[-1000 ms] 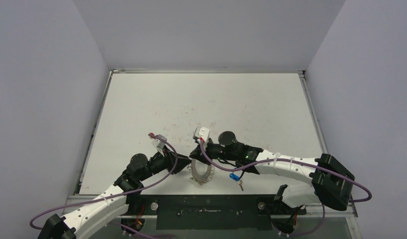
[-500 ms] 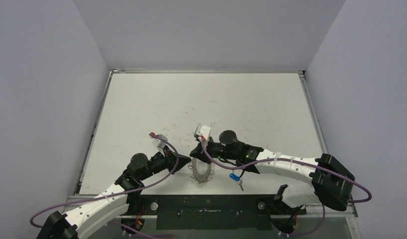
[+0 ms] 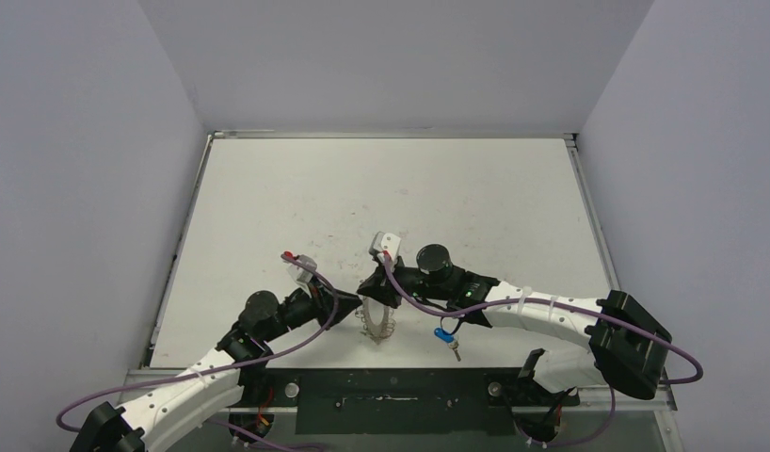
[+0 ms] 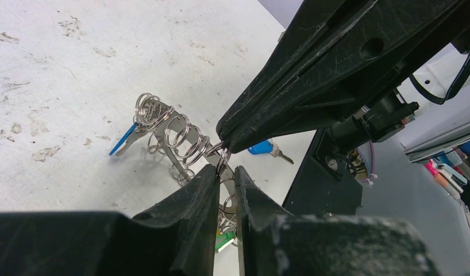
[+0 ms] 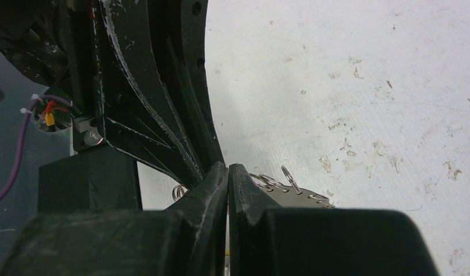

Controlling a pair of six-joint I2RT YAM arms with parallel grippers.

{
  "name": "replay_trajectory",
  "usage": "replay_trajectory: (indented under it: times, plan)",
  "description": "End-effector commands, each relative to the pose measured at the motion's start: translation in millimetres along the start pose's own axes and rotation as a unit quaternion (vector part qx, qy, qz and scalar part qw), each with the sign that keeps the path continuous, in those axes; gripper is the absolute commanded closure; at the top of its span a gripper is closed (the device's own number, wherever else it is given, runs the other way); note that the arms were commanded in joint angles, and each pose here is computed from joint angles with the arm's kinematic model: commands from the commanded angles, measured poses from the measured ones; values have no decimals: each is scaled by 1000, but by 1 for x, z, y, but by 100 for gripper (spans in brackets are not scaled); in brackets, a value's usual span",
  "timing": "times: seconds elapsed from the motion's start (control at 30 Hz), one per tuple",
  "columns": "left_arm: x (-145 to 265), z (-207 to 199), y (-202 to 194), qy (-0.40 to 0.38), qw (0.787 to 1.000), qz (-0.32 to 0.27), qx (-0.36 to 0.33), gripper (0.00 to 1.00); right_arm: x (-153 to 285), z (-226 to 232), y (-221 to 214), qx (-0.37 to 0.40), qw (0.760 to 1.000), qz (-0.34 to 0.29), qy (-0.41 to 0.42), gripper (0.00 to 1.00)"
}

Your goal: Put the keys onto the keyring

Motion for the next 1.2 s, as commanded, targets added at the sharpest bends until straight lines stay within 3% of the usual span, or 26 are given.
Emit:
replay_trajectory:
  times: [0.0, 0.47, 0.8, 1.17]
  plan:
    - [-3, -5, 11, -15, 999, -25, -31, 84, 4, 4, 33, 11, 998, -64, 15, 100]
    - [-7, -12, 11, -40, 998, -15, -56, 81, 1, 3, 34, -3, 997, -69, 17, 100]
    - [-7, -11, 11, -41, 997, -26, -64, 100, 1, 2, 33, -14, 997, -69, 16, 100]
    - [-4, -7, 5, -34, 994, -13, -105, 100, -2, -2, 34, -45, 996, -73, 8, 100]
Point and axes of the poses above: each gripper's point midway between its finger pads, its own x axis back along the fingers, its own z axis along the line the jaws close on, y = z × x, the point moved 4 cm from there along x, back along the fingers, and after that the axes turned 1 degree about x, right-handed, at the moved point
